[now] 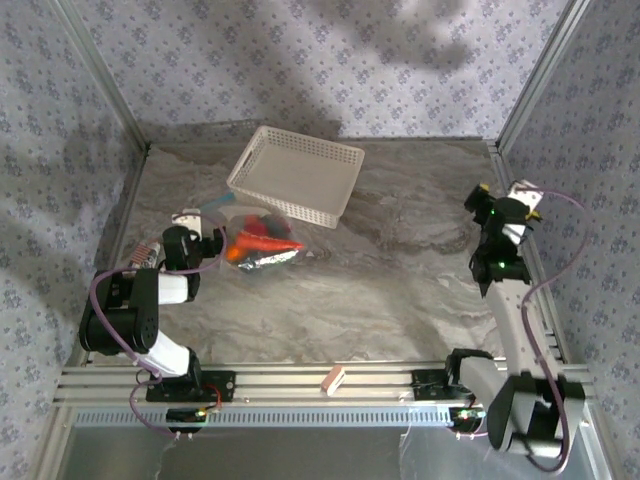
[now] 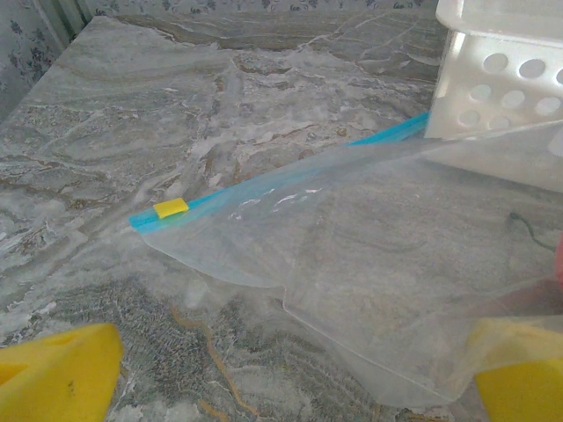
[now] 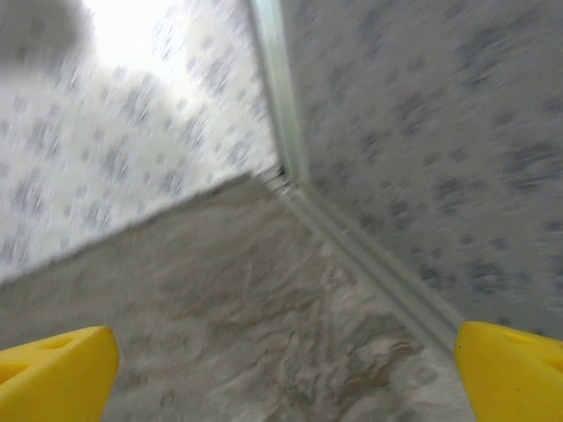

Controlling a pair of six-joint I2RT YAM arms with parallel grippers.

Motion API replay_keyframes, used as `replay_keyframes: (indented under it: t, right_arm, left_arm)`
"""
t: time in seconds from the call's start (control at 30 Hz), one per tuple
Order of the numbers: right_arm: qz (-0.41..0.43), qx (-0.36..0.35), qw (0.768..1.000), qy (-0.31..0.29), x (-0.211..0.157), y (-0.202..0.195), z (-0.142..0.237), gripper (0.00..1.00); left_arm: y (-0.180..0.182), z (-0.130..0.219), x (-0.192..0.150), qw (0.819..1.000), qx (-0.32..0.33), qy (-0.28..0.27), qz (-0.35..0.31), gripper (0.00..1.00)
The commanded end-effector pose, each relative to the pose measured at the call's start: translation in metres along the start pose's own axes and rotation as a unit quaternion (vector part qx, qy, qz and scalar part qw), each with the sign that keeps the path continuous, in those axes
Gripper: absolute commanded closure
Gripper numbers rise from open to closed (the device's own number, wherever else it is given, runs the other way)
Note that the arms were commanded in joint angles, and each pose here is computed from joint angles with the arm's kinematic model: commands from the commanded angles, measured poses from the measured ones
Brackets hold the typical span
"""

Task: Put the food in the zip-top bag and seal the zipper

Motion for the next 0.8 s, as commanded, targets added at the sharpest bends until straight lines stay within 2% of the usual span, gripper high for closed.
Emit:
replay_keyframes:
  t: [0.0,0.1,0.4,0.57,0.63,0.73,0.77]
  right_arm:
    - [0.079,0.114,0.989,0.052,-0.051,0.021,-0.016,0.0]
    - [0.104,0.091,0.988,0.062,-0.073,0.02,-0.024,0.0]
    - [0.133,0.08,0.985,0.075,-0.121,0.008,-0.04,0.0]
    - [0.168,0.115,0.974,0.096,-0.146,0.019,-0.049,0.0]
    - [0.157,0.119,0.974,0.111,-0.144,0.016,-0.052,0.0]
    - [0.159,0.135,0.974,0.082,-0.153,0.015,-0.048,0.0]
    - [0.163,0.13,0.974,0.093,-0.153,0.016,-0.048,0.0]
  left_arm:
    - [-0.001,-0.003,0.007,1.0,-0.008,-0.012,0.003,0.0]
    - [-0.001,-0.003,0.007,1.0,-0.008,-0.012,0.003,0.0]
    - [-0.001,-0.003,0.007,1.0,-0.008,-0.012,0.003,0.0]
    - [-0.001,-0.003,0.007,1.0,-0.008,-0.011,0.003,0.0]
    - [-0.001,-0.003,0.007,1.0,-0.008,-0.012,0.003,0.0]
    - [-0.001,-0.003,0.008,1.0,-0.008,-0.012,0.003,0.0]
    - [-0.001,-0.003,0.007,1.0,-0.008,-0.012,0.003,0.0]
Point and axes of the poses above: each hand's point on the last joint's axis, 136 mm out from that joint toward the fingers, its own z axis back along the fingers, its own y axis along the line the jaws close on, x = y × z, the point moved 7 cm from there along z, back along the fingers, and after that the axes turned 9 degrees about -z, right-handed, at the moved point
